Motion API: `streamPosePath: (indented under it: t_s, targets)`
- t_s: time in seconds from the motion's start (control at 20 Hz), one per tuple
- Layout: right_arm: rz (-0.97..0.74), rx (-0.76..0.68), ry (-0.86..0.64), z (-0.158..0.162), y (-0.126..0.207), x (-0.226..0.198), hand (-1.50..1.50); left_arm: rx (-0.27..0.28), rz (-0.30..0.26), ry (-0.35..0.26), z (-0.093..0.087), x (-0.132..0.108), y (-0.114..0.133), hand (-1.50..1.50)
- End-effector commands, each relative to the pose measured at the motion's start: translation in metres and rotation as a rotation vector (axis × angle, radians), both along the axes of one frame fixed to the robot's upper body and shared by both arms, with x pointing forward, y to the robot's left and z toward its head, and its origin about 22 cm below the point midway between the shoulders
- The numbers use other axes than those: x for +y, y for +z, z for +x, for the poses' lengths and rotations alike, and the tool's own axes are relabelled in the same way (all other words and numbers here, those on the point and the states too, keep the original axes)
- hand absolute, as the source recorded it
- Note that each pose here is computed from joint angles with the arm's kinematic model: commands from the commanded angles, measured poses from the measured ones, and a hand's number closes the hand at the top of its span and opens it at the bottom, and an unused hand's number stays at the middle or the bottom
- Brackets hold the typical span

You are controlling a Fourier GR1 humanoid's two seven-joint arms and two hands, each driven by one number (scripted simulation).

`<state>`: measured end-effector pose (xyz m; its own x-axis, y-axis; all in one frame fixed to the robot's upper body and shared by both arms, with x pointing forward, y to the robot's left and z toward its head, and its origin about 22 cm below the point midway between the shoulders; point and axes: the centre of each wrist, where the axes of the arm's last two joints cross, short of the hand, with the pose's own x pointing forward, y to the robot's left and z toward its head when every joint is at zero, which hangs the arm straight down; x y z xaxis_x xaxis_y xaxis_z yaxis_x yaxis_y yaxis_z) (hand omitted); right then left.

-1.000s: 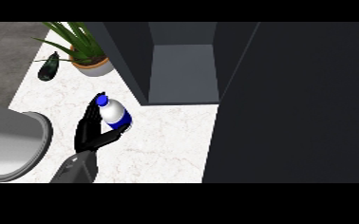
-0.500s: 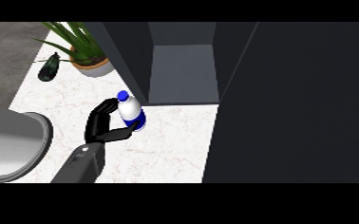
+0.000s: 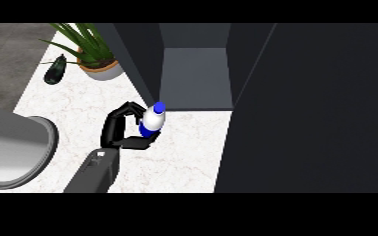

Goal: Pick up the bottled water, place it into the cabinet and close the cabinet

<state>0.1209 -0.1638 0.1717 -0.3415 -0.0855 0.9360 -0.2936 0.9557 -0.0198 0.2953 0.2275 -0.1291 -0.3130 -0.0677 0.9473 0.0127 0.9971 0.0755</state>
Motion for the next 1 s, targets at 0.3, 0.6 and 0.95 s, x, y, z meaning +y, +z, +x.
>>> streamPosePath:
  t_s: [0.3,0.6,0.95]
  targets:
    - [-0.019,-0.044,-0.043,-0.026,0.015,-0.013,-1.50,0.006,-0.151,-0.120,0.016,-0.046,0.039,1.50]
    - [-0.031,-0.063,-0.026,-0.010,0.010,-0.017,-1.50,0.020,-0.223,-0.142,0.016,-0.082,0.068,1.50]
    - [-0.003,-0.054,-0.053,-0.007,0.013,-0.008,-1.50,0.018,-0.233,-0.147,0.036,-0.116,0.140,1.50]
